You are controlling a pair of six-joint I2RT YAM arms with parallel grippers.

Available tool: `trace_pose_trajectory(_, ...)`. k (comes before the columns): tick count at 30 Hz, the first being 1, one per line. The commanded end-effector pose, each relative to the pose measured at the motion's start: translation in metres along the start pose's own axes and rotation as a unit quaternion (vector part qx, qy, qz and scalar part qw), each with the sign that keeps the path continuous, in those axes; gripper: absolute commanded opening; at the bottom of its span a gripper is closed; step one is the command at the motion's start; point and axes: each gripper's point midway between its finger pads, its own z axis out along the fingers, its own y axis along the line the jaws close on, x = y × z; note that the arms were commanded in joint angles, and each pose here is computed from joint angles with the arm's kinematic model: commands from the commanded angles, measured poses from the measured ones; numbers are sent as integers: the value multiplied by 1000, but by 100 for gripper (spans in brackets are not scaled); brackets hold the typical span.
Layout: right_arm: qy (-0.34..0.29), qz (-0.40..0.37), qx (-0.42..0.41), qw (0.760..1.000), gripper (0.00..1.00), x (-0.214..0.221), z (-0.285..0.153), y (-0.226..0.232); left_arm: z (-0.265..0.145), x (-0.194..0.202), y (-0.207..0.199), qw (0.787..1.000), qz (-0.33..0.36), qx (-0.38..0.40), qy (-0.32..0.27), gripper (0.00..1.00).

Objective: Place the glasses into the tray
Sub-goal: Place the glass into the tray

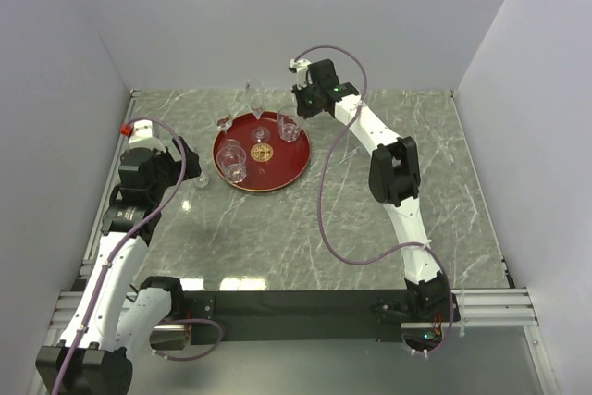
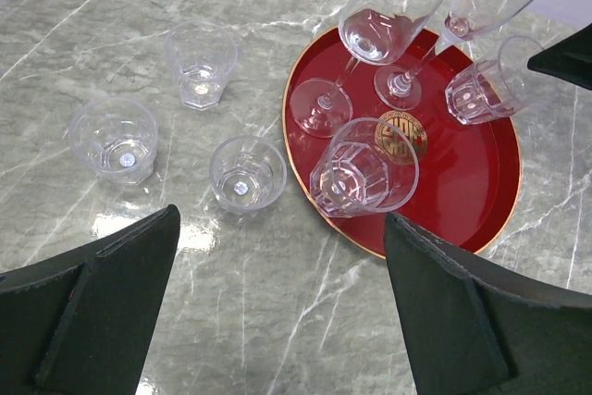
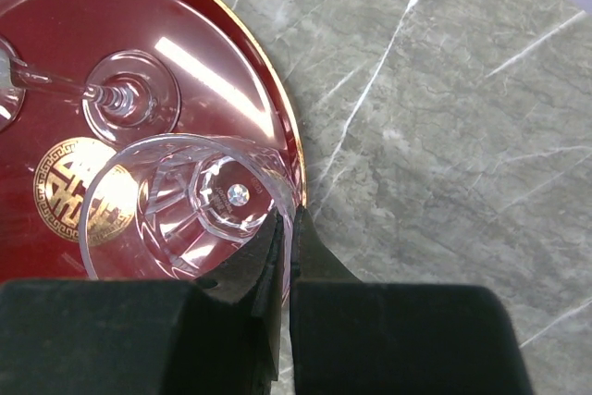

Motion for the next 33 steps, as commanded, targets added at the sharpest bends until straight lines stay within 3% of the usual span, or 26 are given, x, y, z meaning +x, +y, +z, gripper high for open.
trace_pose_trajectory(1,-64,-22,21,997,1,-43,-4,-6,2,-9,-2,1000,10,7,-18,97)
trace_pose_trajectory(7,-63,-26,29,997,11,-40,1,-9,3,-8,-2,1000,9,7,-17,97)
trace_pose_trajectory(26,-68,-22,17,997,23,-45,-6,-4,1,-10,0,1000,8,1,-21,97)
trace_pose_trajectory(33,-89,-24,-4,996,34,-66,-37,4,0,-11,1,1000,7,-1,-24,97)
